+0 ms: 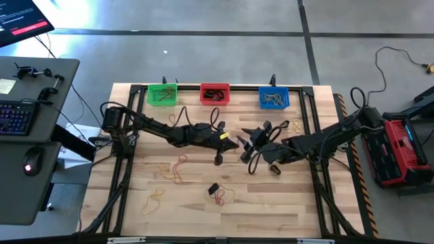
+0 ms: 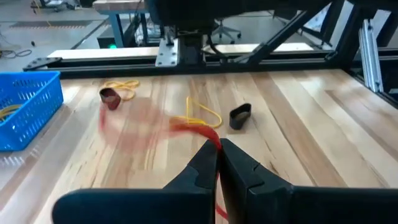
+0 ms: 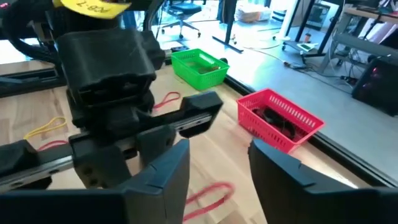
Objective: Sort rubber bands into baskets
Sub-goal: Put the red rubber band into the green bin
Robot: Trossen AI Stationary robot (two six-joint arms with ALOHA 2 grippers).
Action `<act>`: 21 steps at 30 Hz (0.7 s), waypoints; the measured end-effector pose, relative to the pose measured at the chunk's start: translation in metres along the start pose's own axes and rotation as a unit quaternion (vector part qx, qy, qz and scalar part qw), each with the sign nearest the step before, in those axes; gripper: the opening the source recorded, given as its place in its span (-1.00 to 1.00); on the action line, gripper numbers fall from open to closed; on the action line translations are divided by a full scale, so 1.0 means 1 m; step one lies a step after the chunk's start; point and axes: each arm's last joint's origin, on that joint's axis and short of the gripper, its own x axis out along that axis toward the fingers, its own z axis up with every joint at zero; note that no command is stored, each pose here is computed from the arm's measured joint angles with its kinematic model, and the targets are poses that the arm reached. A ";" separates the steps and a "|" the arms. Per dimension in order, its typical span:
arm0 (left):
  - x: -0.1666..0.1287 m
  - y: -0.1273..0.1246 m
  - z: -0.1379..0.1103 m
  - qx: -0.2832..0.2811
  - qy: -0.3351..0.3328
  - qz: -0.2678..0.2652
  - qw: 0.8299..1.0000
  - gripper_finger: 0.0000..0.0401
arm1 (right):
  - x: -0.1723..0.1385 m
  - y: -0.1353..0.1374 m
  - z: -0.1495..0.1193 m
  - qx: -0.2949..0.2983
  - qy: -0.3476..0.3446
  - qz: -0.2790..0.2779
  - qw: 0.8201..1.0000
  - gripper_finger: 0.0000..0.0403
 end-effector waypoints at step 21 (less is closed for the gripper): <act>-0.106 0.018 0.023 0.012 0.022 0.196 0.980 -1.00 | 0.001 -0.001 -0.010 -0.042 0.044 0.014 0.998 -0.96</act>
